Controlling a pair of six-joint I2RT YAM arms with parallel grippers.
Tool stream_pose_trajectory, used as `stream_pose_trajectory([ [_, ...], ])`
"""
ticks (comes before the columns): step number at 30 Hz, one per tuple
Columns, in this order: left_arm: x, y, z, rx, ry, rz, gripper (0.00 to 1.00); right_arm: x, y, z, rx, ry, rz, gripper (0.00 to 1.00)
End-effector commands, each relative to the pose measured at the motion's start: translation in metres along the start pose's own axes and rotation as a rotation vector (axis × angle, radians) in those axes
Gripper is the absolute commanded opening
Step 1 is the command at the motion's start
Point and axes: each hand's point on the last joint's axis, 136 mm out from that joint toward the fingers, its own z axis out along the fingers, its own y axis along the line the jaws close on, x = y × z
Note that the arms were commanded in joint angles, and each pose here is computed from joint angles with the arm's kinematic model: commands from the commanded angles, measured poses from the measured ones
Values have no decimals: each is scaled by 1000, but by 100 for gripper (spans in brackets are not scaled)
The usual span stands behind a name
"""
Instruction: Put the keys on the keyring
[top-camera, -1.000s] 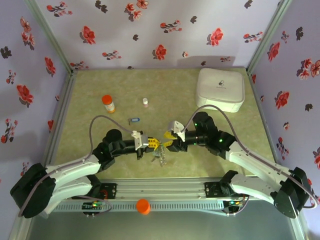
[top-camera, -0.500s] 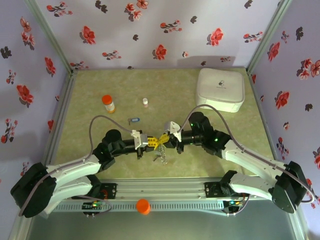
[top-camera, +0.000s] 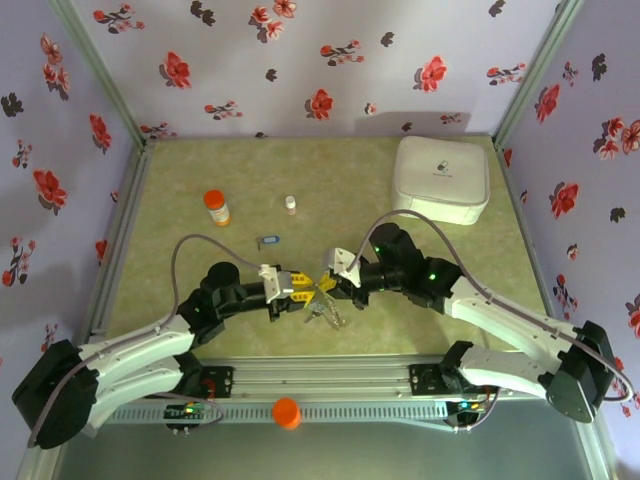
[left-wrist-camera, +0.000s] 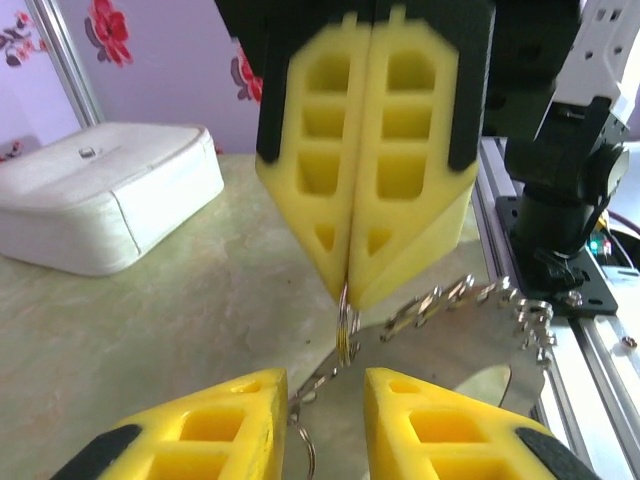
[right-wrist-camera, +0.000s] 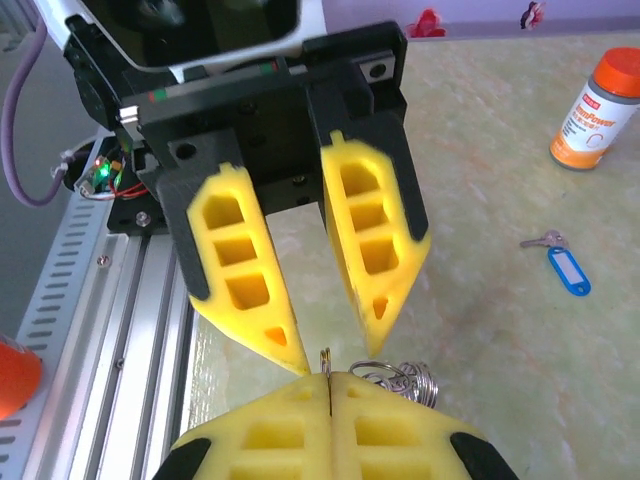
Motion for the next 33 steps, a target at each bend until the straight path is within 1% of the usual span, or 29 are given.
stream_pose_trajectory([
  [1,-6,2,3,4,9,30,26,-11,-1,-1,20,11,-59,0],
  [5,-10,0,5,19,0,34,20,-13,3,4,6,24,-74,0],
  [10,-13,-3,6,44,-13,31,13,-8,0,10,30,59,-92,0],
  [14,-12,-4,6,48,-12,29,8,-6,2,12,21,81,-96,0],
  [16,-12,-4,6,50,-11,28,9,-4,1,13,31,94,-98,0],
  [18,-12,-4,6,51,-11,27,12,-3,-1,13,47,102,-102,0],
  [21,-13,-5,6,56,-14,28,14,-4,-5,11,74,109,-110,0],
  [30,-16,-6,7,72,-17,28,13,1,-2,16,62,139,-109,0],
  [33,-16,-6,7,73,-14,28,17,3,-5,15,82,150,-111,0],
])
